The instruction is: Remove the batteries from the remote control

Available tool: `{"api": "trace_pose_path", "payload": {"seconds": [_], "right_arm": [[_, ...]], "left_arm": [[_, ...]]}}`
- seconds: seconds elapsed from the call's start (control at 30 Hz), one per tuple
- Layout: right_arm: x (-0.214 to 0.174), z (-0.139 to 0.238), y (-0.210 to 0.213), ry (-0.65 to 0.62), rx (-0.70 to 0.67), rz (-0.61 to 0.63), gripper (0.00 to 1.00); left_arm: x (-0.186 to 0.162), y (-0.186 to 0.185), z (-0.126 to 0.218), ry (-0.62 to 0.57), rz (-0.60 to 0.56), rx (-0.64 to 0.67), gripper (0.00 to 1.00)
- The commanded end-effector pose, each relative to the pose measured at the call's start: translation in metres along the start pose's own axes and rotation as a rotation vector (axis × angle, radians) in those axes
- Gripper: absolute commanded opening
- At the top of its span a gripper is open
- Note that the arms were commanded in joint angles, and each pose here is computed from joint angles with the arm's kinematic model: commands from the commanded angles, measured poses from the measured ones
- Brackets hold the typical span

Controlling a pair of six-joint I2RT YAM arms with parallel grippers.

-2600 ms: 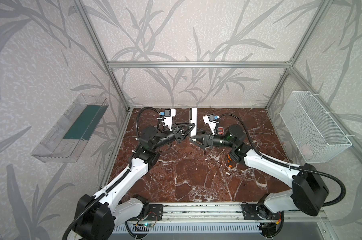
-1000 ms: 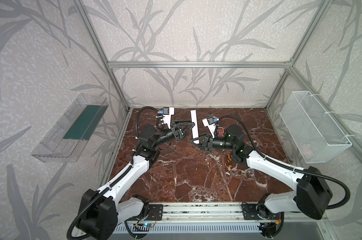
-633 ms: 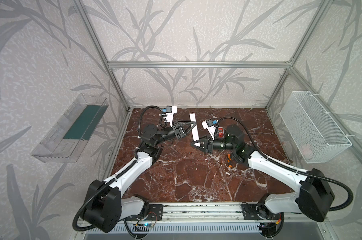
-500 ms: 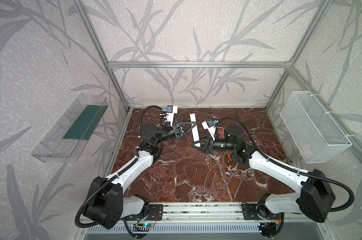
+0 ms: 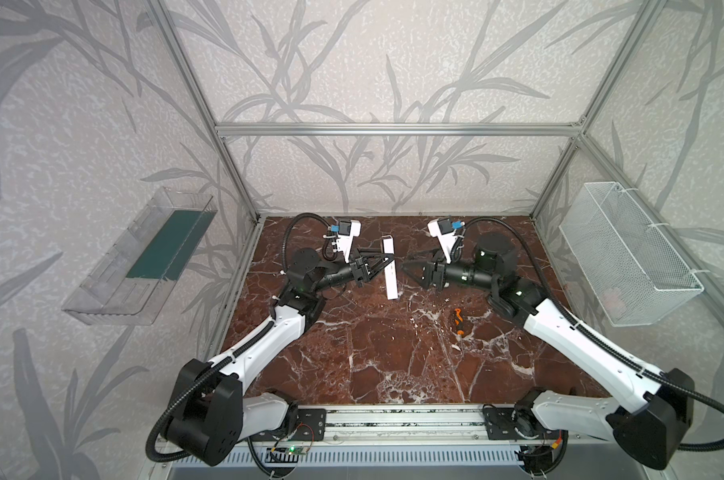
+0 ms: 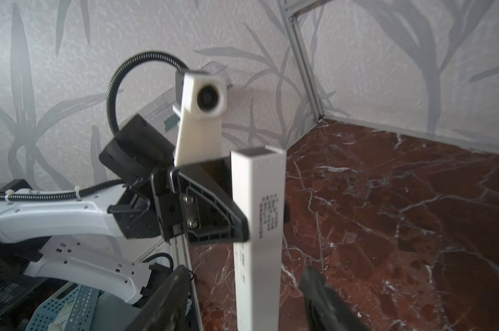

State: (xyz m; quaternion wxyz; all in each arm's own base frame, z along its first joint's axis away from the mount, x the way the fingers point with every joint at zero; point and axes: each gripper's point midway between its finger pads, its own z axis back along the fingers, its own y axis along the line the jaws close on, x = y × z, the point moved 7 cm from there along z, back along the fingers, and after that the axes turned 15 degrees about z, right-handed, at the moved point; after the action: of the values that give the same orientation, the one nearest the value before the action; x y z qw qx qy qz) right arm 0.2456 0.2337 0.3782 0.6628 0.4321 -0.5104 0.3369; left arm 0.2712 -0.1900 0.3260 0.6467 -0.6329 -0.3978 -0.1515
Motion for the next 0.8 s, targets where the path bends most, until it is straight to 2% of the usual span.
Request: {"api": "trace_pose_path", "payload": {"seconds": [0.0, 0.13, 0.33, 0.5, 0.53, 0.77], "right_arm": [[0.015, 0.005, -0.011, -0.013, -0.071, -0.064, 0.64], [0.019, -0.010, -0.023, -0.036, -0.048, -0.145, 0.63], [0.012, -0.034, -0.038, 0.002, -0.014, -0.180, 0.63], [0.000, -0.043, -0.057, 0.011, -0.049, -0.231, 0.59], [-0.002, -0.044, -0.062, 0.005, -0.048, -0.273, 0.58], [-0.012, -0.058, -0.081, -0.009, 0.004, -0.360, 0.52]], "left_arm": [[-0.007, 0.003, 0.000, 0.032, -0.166, -0.042, 0.00], [-0.010, 0.013, -0.007, 0.053, -0.187, -0.098, 0.00], [-0.012, 0.028, -0.016, 0.053, -0.186, -0.156, 0.00], [-0.016, 0.039, -0.020, 0.059, -0.200, -0.171, 0.00], [-0.017, 0.040, -0.021, 0.060, -0.199, -0.171, 0.00], [-0.018, 0.056, -0.027, 0.068, -0.175, -0.186, 0.00]]}}
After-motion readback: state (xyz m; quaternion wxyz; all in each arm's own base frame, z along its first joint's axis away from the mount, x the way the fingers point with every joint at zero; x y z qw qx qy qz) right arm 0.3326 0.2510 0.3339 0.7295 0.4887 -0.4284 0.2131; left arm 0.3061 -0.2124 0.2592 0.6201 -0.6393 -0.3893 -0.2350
